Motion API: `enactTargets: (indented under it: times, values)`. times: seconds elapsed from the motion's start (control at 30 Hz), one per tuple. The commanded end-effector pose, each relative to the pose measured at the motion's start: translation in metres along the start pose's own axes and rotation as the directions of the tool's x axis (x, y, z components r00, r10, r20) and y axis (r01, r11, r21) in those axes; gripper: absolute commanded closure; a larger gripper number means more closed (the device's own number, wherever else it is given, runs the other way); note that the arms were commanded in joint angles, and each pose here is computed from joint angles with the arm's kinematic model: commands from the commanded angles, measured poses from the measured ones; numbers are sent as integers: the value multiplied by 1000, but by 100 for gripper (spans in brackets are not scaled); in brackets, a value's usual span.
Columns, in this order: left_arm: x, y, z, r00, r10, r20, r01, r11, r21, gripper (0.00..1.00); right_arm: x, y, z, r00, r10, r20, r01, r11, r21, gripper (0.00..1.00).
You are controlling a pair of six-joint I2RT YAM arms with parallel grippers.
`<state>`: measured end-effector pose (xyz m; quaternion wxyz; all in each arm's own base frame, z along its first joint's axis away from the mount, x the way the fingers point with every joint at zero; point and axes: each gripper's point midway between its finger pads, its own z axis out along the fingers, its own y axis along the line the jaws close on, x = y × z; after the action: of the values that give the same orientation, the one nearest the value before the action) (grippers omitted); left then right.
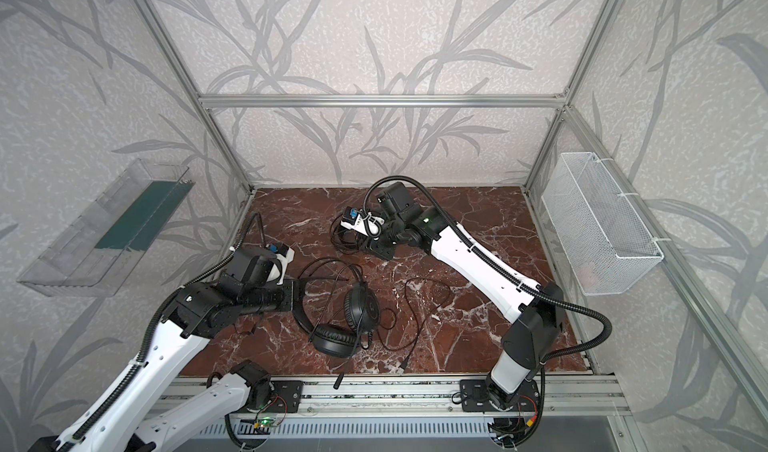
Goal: Wrap the headphones
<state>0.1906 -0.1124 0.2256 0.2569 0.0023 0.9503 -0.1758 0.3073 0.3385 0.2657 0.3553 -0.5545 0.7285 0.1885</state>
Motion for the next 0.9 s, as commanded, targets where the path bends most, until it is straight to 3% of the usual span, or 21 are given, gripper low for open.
enactTargets:
  times: [0.0, 0.03, 0.2, 0.33, 0.43, 0.63, 0.77, 0.87]
  values:
    - [-10, 7, -17, 1000, -12, 15, 13, 998, -58, 100, -10, -12, -23, 988, 94, 125, -98, 995, 29, 50]
    - [-12, 12, -19, 1000, -14, 17, 15, 996, -93, 100, -10, -14, -23, 983, 106, 149, -113, 993, 42, 48]
    - [-24, 28, -30, 999, -28, 19, 31, 977, -213, 100, -1, -17, -27, 941, 197, 276, -226, 971, 78, 17]
    - [-32, 26, -32, 998, -55, 44, 63, 978, -201, 100, 17, -20, -18, 914, 264, 307, -305, 948, 93, 13]
    - [-38, 27, -34, 994, -91, 58, 100, 976, -192, 100, 30, -29, -20, 880, 339, 333, -402, 904, 142, 11]
    - [-48, 20, -36, 978, -194, 79, 200, 976, -81, 100, 62, -31, -35, 808, 401, 432, -516, 835, 190, 4]
    - [-55, 5, -32, 961, -277, 11, 277, 961, -9, 100, 88, -26, -25, 785, 419, 456, -545, 817, 189, 3]
    - [-62, 2, -34, 947, -320, -7, 320, 947, -17, 100, 100, -21, -13, 774, 424, 470, -550, 818, 168, 3]
